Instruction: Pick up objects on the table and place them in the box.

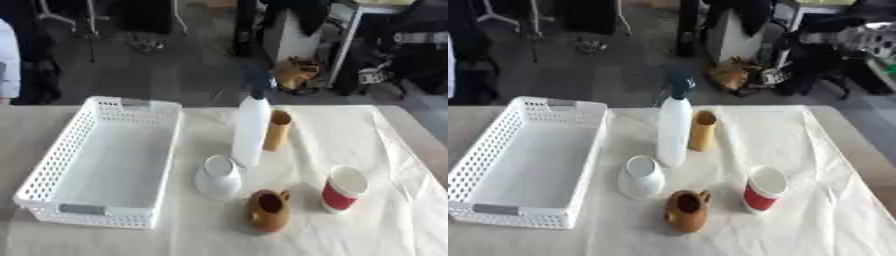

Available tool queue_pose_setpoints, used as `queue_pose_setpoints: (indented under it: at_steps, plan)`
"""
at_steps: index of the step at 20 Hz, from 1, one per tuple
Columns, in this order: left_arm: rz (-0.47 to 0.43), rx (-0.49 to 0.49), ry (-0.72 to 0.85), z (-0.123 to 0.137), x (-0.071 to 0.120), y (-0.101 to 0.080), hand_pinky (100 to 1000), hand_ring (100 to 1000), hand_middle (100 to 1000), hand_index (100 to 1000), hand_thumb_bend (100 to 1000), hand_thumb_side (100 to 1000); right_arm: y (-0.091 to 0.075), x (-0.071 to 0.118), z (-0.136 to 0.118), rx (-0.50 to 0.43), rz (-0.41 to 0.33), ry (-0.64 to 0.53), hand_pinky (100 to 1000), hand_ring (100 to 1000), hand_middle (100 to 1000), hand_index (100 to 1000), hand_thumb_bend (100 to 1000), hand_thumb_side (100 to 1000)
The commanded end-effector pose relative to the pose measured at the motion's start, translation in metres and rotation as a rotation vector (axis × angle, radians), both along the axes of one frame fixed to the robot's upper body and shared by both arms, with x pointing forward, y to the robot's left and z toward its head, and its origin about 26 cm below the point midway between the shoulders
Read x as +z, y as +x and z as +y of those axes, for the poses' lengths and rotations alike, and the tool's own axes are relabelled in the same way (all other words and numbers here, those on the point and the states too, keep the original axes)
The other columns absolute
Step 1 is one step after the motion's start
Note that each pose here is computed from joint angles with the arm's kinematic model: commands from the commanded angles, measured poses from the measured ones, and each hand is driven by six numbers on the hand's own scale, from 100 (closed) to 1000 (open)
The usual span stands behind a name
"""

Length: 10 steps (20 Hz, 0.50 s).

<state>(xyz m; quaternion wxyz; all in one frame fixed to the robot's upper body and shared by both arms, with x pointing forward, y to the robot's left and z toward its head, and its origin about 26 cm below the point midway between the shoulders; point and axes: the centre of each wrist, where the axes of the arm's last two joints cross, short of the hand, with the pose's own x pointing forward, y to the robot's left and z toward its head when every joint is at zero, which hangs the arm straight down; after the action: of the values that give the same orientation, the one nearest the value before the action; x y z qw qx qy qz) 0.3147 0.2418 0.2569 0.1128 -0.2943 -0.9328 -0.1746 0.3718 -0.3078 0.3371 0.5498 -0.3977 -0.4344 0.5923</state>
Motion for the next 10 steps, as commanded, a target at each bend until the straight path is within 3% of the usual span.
queue_pose_setpoints:
  at_steps: [1,10]
  plan:
    - [-0.026,-0.005,0.021,-0.001,0.006,-0.003,960,935,844,881,100,830,0.007,-0.002,0.003,-0.070,0.127,0.029,894,995,993,1000,650,707]
    - [-0.021,-0.011,0.027,-0.001,0.006,-0.003,960,930,838,877,100,841,0.017,-0.021,0.007,-0.054,0.207,0.063,855,980,1000,1000,683,686]
